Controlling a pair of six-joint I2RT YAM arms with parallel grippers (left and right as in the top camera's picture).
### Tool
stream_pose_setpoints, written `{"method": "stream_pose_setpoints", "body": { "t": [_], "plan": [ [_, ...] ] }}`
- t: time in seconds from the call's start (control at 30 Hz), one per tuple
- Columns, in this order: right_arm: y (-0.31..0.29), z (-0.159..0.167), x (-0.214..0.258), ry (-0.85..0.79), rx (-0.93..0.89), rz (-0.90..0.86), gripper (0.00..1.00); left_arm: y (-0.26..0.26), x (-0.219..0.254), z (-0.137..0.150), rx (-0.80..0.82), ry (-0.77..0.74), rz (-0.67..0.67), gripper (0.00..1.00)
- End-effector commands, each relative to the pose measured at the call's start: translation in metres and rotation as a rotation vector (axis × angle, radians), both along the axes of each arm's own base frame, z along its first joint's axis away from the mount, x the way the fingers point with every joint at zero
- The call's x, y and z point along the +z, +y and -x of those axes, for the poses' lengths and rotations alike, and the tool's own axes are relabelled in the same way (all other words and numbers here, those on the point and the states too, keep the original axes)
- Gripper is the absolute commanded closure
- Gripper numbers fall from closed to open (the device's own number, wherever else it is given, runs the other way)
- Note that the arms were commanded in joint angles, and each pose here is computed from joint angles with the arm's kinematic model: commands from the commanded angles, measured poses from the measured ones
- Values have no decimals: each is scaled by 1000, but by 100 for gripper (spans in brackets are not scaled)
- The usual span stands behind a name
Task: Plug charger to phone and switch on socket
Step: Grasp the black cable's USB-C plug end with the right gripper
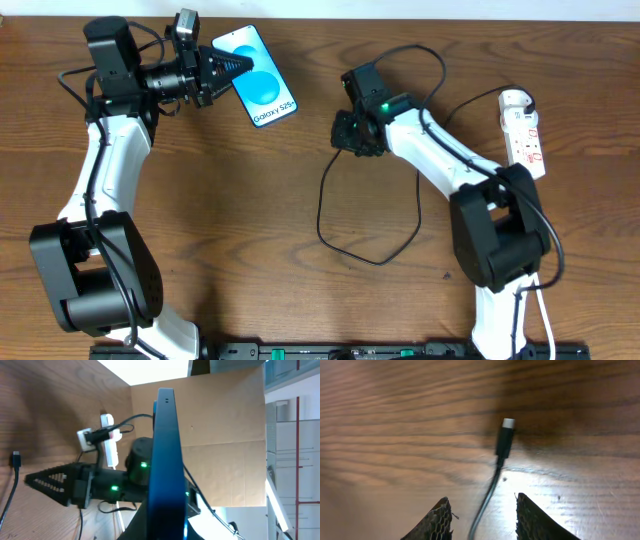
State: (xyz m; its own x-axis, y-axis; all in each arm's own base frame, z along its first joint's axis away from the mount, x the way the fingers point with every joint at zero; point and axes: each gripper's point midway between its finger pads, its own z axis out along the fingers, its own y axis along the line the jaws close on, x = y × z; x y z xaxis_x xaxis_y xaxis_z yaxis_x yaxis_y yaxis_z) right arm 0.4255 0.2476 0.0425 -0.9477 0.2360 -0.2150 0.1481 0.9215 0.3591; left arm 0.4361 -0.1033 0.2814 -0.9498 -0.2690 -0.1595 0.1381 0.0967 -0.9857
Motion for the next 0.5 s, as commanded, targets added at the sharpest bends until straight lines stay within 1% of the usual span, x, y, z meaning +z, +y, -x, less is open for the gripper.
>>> {"method": "stream_pose_setpoints", "body": {
  "t": [0.0,0.2,0.37,0.47],
  "plan": [
    [-3,-11,-7,-15,-30,22,62,1,7,5,-14,-31,1,93],
    [5,-15,-15,-41,8,30,62,1,7,5,-14,-31,1,93],
    [6,-14,-21,-61,4,85,62,1,7,5,-14,-31,1,93],
    [4,-12,-27,-44,-15,96,64,1,7,5,-14,-31,1,93]
  ]
}}
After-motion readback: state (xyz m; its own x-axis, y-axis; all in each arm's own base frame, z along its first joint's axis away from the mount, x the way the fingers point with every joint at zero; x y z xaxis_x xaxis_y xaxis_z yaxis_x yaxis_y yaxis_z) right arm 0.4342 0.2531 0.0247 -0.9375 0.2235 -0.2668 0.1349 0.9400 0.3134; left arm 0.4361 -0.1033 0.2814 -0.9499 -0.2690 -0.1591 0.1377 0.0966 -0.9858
